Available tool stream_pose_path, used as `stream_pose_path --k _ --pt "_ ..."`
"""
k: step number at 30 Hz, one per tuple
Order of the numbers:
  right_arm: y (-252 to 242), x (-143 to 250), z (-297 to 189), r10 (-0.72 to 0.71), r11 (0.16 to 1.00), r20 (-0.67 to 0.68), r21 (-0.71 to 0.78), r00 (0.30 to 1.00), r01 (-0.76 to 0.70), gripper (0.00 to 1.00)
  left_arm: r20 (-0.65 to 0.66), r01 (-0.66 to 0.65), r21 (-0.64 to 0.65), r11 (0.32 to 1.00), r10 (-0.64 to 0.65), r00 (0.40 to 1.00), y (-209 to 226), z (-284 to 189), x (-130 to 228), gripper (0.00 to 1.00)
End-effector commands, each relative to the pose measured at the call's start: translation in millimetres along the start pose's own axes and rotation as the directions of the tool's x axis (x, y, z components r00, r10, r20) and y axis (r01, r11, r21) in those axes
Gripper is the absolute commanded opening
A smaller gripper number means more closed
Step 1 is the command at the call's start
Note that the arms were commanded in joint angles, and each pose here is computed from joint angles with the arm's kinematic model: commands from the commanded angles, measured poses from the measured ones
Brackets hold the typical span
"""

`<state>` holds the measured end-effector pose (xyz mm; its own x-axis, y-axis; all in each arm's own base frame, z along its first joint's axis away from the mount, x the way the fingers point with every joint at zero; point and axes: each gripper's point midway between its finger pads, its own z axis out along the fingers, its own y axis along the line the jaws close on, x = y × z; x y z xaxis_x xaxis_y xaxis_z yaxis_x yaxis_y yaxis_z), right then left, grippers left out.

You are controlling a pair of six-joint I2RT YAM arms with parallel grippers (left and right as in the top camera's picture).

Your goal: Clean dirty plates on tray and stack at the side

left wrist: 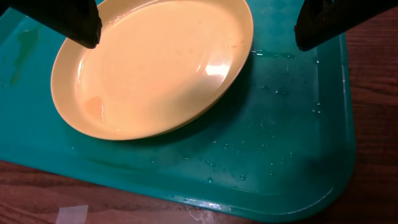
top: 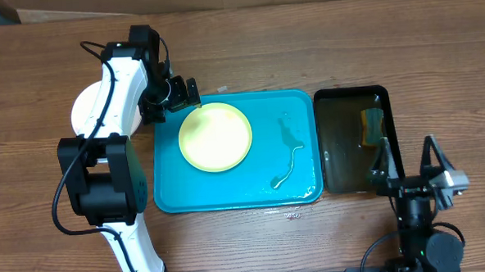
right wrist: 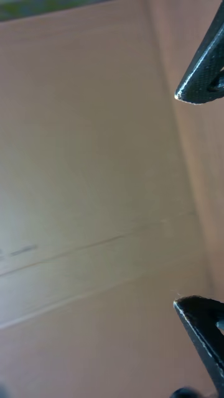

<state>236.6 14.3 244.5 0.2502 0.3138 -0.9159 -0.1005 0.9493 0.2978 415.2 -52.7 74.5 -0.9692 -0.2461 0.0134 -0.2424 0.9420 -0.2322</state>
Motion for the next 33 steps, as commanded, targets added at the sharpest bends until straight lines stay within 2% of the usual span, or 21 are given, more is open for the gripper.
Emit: stream_pose_path --k 1,5,6,16,21,33 --pt "-7 23 -2 -0.006 1.000 -0.084 0.021 0.996 0.007 1.00 -0.009 -0.004 0.006 1.000 0.005 1.000 -5 2 3 1.00" --pt "-20 67 -10 -0.021 0.997 -0.263 0.068 0.965 0.040 1.00 -0.009 -0.004 0.006 1.000 0.005 1.000 -5 2 3 1.00" --pt "-21 68 -10 -0.021 0.997 -0.270 0.070 0.963 0.042 1.00 -0.009 -0.004 0.006 1.000 0.005 1.000 -5 2 3 1.00" --pt "-20 67 -10 -0.022 0.997 -0.266 0.066 0.964 0.041 1.00 -0.009 -0.004 0.006 1.000 0.005 1.000 -5 2 3 1.00" --pt "-20 67 -10 -0.108 0.991 -0.271 0.042 0.956 0.124 1.00 -0.009 -0.004 0.006 1.000 0.005 1.000 -5 2 3 1.00" --pt "-19 69 -10 -0.111 0.992 -0.277 0.035 0.955 0.125 1.00 -0.009 -0.004 0.006 1.000 0.005 1.000 -5 2 3 1.00"
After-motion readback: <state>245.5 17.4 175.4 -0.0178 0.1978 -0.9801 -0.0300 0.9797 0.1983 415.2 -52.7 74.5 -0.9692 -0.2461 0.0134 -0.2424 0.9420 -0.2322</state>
